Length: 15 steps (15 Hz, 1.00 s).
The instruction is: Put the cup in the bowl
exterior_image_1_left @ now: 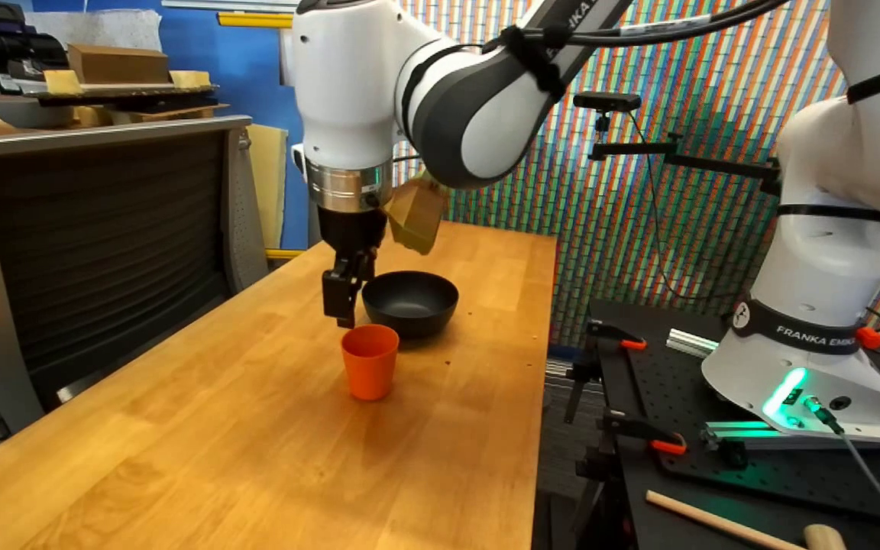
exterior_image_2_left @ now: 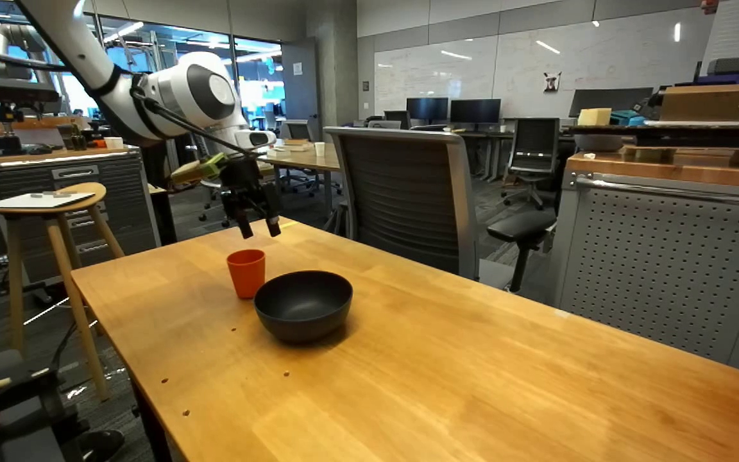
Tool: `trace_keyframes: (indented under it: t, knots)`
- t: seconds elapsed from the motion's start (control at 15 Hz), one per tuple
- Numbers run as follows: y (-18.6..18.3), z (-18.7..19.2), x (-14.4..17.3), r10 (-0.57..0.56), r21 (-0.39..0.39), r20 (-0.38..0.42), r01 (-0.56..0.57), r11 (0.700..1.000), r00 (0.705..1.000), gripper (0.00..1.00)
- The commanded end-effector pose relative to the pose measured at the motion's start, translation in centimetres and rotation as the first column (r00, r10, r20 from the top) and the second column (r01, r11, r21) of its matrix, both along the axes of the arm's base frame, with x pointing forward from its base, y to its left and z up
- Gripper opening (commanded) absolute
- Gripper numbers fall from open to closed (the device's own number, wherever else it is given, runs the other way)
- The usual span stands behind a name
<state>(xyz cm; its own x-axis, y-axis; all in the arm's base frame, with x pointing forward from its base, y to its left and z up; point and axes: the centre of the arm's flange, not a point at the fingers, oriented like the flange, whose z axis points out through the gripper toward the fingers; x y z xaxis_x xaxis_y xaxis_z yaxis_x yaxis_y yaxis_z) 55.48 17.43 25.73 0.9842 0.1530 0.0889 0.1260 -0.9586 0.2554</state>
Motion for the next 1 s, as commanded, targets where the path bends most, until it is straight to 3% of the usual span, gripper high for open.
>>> trace_keyframes:
  t: [0.0,0.07,0.4,0.47,0.53,0.67,0.93]
  knots:
    - [1.0,-1.7,2.9,-0.060,0.011,-0.064,0.061,0.998,0.996,0.75]
    - [0.9,-2.2,2.9,-0.080,0.016,-0.087,0.082,0.997,0.993,0.75]
    - [-0.4,-1.9,3.0,-0.152,0.006,-0.124,0.154,0.988,0.981,0.34]
    - [-0.6,-1.6,3.0,-0.155,0.008,-0.130,0.157,0.988,0.979,0.47]
    - [-0.8,-1.3,3.0,-0.158,0.007,-0.132,0.160,0.987,0.979,0.69]
    - [-1.2,-0.8,2.9,-0.161,0.008,-0.134,0.164,0.986,0.978,0.66]
    - [-1.9,-1.4,1.9,-0.187,0.006,-0.168,0.190,0.982,0.968,0.95]
